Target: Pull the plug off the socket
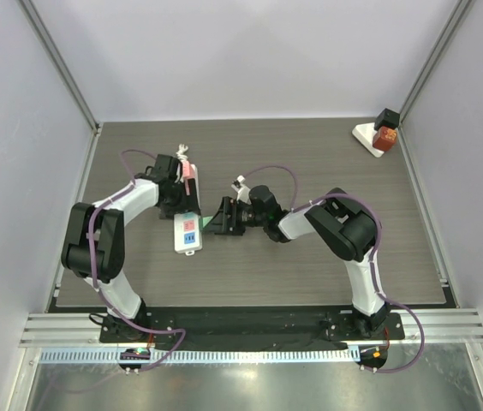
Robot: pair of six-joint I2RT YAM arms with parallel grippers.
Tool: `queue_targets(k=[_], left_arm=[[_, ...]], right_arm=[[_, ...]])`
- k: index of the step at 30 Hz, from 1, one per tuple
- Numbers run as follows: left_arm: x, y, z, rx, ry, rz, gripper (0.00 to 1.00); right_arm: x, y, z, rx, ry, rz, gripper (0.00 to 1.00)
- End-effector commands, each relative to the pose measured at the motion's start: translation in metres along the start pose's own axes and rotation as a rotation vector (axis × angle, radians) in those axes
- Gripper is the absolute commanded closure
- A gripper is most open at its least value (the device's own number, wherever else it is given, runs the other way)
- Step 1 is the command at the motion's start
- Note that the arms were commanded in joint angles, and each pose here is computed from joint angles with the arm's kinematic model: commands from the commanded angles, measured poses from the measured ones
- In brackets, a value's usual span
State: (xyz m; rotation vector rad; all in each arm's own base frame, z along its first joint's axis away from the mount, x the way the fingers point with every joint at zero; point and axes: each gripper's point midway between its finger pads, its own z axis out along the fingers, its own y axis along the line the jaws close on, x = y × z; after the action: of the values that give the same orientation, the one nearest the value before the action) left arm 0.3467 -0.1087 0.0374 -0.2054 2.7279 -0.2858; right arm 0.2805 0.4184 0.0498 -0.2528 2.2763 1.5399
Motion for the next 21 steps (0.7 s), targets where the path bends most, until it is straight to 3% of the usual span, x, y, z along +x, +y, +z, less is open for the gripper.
queue_targets(k=[1, 12, 17, 21], left_arm=[[0.001, -0.029, -0.006, 0.132, -0.009, -0.003, 1.00], [0.006, -0.034, -0.005, 0.123, -0.002, 0.019, 1.00], [0.006, -0.032, -0.006, 0.095, -0.008, 0.031, 1.00], [0.008, -0.022, -0.003, 0.037, -0.005, 0.032, 1.00]], right_arm=[[-0.008, 0.001, 0.007, -0.007, -0.040, 0.016, 0.25], [-0.020, -0.012, -0.001, 0.039, -0.106, 0.050, 0.31], [-0.020, -0.008, -0.002, 0.001, -0.101, 0.063, 0.46], [-0.024, 0.009, -0.009, -0.088, -0.112, 0.055, 0.68]])
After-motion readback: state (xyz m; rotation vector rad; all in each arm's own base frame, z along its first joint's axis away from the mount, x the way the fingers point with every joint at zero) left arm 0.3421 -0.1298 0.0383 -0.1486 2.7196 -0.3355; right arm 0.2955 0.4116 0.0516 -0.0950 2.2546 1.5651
